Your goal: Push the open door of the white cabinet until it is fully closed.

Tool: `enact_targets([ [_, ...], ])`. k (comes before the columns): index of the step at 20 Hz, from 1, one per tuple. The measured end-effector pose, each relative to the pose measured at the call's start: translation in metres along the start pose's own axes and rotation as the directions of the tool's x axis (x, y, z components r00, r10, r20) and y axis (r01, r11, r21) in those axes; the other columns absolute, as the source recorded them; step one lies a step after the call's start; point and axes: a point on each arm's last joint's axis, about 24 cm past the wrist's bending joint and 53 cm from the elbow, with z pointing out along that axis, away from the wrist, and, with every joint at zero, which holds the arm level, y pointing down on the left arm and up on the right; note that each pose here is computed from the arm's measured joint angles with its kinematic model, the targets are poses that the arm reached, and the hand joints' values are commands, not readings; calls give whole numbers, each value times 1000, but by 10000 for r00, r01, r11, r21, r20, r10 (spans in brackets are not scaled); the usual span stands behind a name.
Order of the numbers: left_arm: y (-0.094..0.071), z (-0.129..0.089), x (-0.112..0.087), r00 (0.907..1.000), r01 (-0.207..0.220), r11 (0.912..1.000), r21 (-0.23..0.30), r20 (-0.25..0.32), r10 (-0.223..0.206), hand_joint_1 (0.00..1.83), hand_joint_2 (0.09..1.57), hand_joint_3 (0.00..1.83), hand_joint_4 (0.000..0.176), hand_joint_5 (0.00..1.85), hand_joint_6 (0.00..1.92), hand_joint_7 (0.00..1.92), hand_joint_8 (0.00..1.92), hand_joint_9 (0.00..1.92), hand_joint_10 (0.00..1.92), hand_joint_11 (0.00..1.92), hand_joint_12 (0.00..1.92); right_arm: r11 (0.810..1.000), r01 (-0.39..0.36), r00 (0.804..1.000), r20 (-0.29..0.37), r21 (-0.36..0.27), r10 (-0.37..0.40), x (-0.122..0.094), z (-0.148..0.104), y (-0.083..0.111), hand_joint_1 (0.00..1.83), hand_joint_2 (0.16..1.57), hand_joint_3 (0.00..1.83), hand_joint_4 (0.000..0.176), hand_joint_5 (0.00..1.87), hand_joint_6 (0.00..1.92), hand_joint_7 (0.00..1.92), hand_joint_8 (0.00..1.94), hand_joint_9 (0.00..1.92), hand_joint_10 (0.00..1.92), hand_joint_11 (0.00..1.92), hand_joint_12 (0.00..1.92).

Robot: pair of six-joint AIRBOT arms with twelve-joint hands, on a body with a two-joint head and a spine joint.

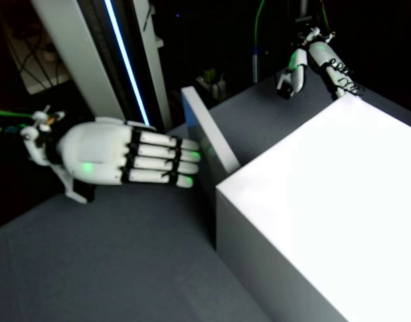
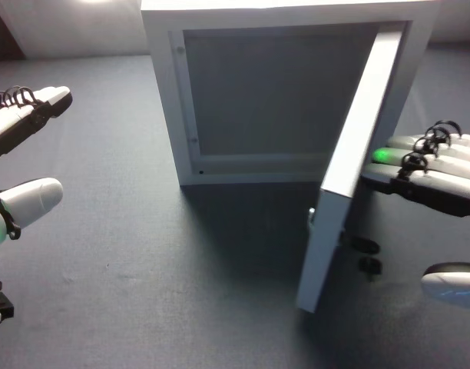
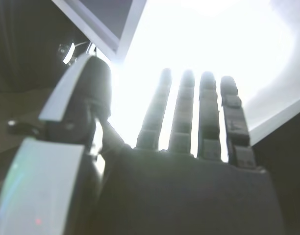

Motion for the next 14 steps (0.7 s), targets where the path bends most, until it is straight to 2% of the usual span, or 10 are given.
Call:
enact_targets([
  [1,0,0,0,10000,0,10000,-1,3,0,178,1470,0,13,0,0,0,0,0,0,0,0,10000,-36,10000,-58,-47,36,3,3,0,193,1335,1,0,59,0,4,0,0,0,0,74],
  [3,0,-1,0,10000,-6,10000,2,-1,6,194,1470,0,16,0,0,0,0,0,0,0,0,9997,-107,9999,-93,-239,105,6,11,3,209,1328,0,0,65,3,0,0,0,0,0,35],
  [5,0,-1,-1,10000,-5,10000,19,28,5,195,1469,0,8,0,0,0,0,0,0,0,0,9988,-160,9997,-171,-454,152,8,19,5,173,1331,0,0,36,0,0,0,0,0,0,90],
  [6,0,-1,-1,10000,-11,10000,9,27,11,193,1468,0,15,0,0,0,0,0,0,0,0,9984,-137,9997,-224,-554,125,10,23,7,174,1327,0,0,22,5,0,0,0,0,0,17],
  [8,-1,-2,-2,10000,-5,10000,37,57,5,190,1468,0,17,0,0,0,0,0,0,0,0,9969,-208,9992,-362,-754,182,16,31,10,165,1328,1,0,5,0,0,0,0,0,0,0],
  [10,-2,-2,-2,10000,-7,10000,82,89,6,171,1474,1,11,0,0,0,0,0,0,0,0,9960,-250,9989,-408,-853,215,19,36,11,246,1323,0,0,35,12,9,3,7,3,0,0],
  [11,-1,-2,-4,9999,-2,10000,60,142,2,137,1472,1,27,0,0,0,0,0,0,0,0,9959,-240,9989,-413,-877,204,20,40,10,331,1294,13,0,74,16,54,11,80,12,0,221],
  [12,-1,-2,-4,9999,-2,10000,55,172,1,130,1474,2,21,0,0,0,0,0,0,0,0,9955,-249,9991,-377,-909,215,19,42,11,389,1273,5,0,92,14,87,11,136,27,0,427],
  [13,-1,-2,-5,9998,-2,10000,62,197,0,110,1477,3,19,0,0,0,0,0,0,0,0,9951,-252,9992,-340,-958,220,18,47,11,444,1271,2,0,109,13,109,8,161,29,0,504],
  [14,-1,-3,-5,9998,-10,10000,51,196,9,106,1478,3,11,0,0,0,0,0,0,0,0,9946,-233,9993,-324,-1009,201,17,51,12,424,1294,6,0,136,16,160,14,223,45,0,743],
])
